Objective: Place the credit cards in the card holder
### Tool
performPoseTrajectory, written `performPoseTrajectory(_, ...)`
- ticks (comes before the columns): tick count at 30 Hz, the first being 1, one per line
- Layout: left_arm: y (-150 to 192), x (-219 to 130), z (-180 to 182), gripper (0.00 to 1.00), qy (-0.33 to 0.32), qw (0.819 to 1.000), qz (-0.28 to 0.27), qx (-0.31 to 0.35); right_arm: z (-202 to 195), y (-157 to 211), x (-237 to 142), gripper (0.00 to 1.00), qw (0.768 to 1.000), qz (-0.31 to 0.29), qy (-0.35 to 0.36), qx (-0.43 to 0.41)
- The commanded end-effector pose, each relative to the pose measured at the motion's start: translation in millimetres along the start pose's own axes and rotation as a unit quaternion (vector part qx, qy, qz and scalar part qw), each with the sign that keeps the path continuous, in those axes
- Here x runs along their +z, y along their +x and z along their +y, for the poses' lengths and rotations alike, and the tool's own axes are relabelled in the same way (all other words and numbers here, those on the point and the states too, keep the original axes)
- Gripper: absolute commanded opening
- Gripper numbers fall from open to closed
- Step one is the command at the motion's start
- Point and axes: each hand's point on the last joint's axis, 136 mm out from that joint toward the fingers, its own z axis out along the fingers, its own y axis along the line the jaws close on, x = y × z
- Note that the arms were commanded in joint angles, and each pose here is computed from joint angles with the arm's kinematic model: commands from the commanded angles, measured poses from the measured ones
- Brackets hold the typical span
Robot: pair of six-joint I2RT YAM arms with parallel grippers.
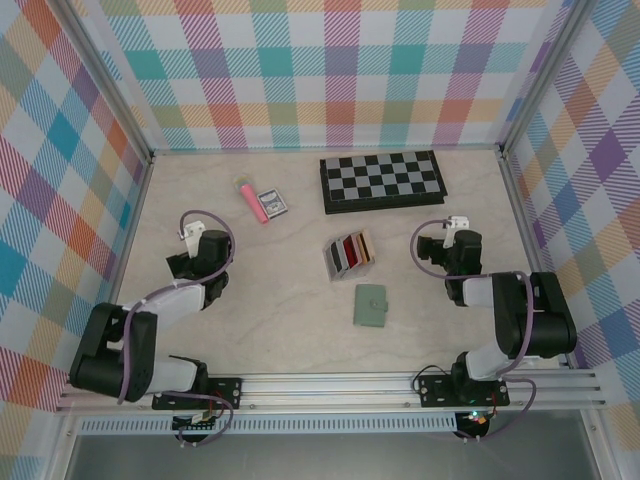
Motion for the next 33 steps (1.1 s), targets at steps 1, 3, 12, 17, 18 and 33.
performPoseTrajectory(1,-29.7,11.4,-24.1,1.00,0.056,0.997,-0.058,-0.008,8.7,-29.6,-1.0,1.00,0.998,-0.051,-0.027,0.007)
performPoseTrajectory(3,-33.4,15.4,-31.4,1.00,0.072,0.995,-0.070,0.006,8.4,-30.2,-0.6,1.00,0.998,-0.053,-0.027,0.007)
performPoseTrajectory(12,-10.3,13.8,-52.9,1.00,0.174,0.980,-0.099,0.014,7.9,-29.9,-0.9,1.00,0.998,-0.053,-0.025,0.007)
performPoseTrajectory(17,-11.1,25.9,-49.2,1.00,0.167,0.983,-0.074,0.001,8.4,-30.3,-0.7,1.00,0.998,-0.053,-0.026,0.006)
performPoseTrajectory(18,-12.0,26.2,-48.9,1.00,0.167,0.983,-0.079,-0.001,8.6,-30.2,-0.9,1.00,0.998,-0.053,-0.027,0.007)
performPoseTrajectory(33,-12.2,25.0,-50.4,1.00,0.168,0.982,-0.080,0.003,9.2,-30.2,-0.3,1.00,0.998,-0.051,-0.030,0.006)
